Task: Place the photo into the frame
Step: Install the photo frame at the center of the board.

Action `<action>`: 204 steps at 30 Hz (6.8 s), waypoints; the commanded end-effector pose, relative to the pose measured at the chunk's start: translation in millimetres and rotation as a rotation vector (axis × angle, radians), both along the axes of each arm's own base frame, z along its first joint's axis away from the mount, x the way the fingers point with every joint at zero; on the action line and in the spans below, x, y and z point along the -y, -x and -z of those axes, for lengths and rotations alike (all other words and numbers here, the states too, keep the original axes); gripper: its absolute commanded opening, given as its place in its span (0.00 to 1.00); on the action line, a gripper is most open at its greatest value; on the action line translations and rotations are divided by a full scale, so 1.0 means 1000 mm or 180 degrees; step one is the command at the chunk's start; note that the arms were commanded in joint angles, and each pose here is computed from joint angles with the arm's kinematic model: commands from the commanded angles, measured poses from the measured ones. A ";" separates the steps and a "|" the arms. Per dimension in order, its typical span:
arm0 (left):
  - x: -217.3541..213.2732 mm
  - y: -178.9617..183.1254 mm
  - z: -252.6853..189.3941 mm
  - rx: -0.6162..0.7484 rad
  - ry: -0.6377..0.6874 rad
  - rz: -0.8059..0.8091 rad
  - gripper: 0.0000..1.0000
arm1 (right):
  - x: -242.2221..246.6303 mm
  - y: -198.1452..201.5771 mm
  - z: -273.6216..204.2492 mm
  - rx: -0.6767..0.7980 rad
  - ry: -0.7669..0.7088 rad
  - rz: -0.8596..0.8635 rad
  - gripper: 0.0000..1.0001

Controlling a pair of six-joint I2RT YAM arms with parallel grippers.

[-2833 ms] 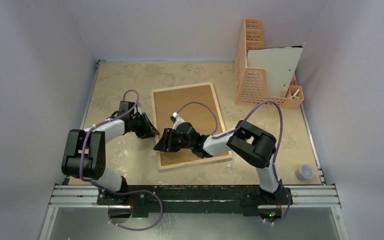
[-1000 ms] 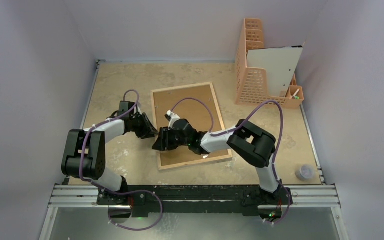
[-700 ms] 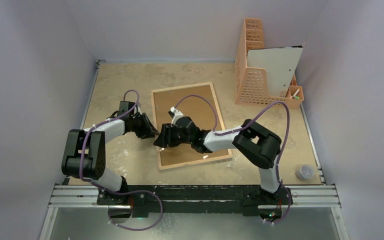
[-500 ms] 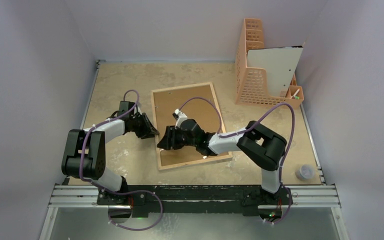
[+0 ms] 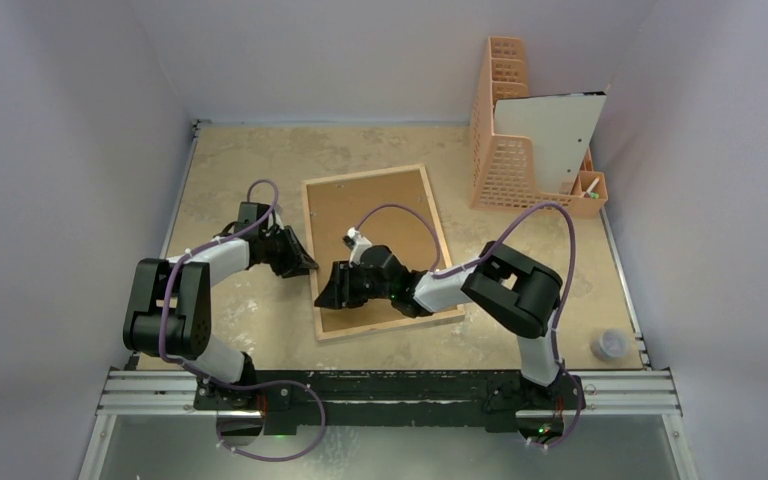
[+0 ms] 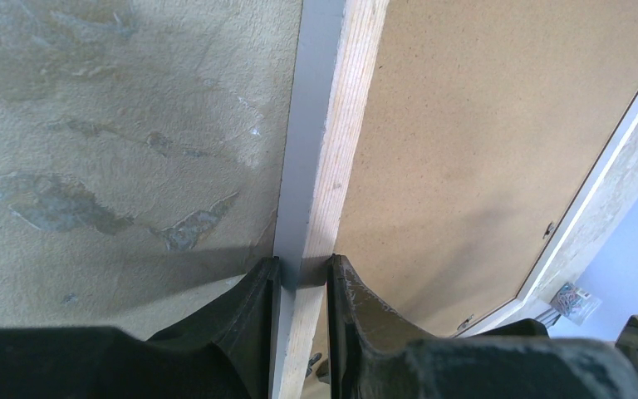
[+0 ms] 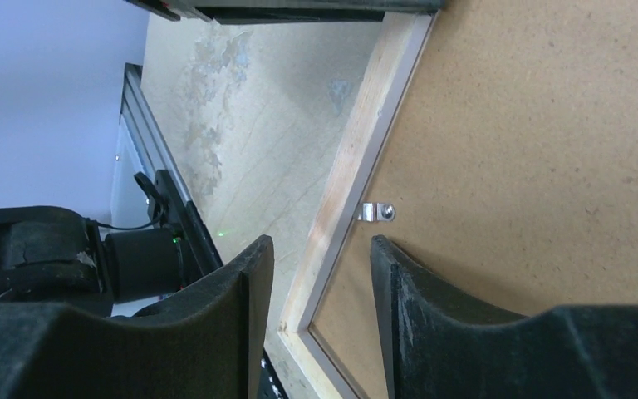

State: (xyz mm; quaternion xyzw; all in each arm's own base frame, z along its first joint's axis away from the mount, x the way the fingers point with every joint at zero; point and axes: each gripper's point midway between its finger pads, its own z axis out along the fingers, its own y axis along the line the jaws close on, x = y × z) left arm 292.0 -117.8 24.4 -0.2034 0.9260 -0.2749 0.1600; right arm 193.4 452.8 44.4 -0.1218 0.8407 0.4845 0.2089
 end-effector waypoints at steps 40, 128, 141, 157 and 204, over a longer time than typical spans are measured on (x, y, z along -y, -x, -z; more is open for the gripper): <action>-0.002 0.011 -0.004 -0.0059 -0.0054 0.0020 0.36 | 0.216 -0.136 -0.064 0.0743 0.1502 0.2078 0.81; -0.003 0.007 -0.007 0.0024 -0.0075 0.0024 0.45 | 0.267 -0.182 -0.058 0.0572 0.2265 0.2185 0.74; -0.006 0.013 -0.012 0.0031 -0.0116 0.0002 0.45 | 0.237 -0.264 -0.030 0.0728 0.2554 0.2226 0.88; -0.005 0.013 -0.005 -0.0034 -0.0119 0.0007 0.44 | 0.249 -0.289 0.006 0.0681 0.2640 0.2186 0.71; -0.015 0.009 -0.021 0.0161 -0.0262 -0.0131 0.48 | 0.253 -0.288 -0.051 0.1094 0.1979 0.2275 0.57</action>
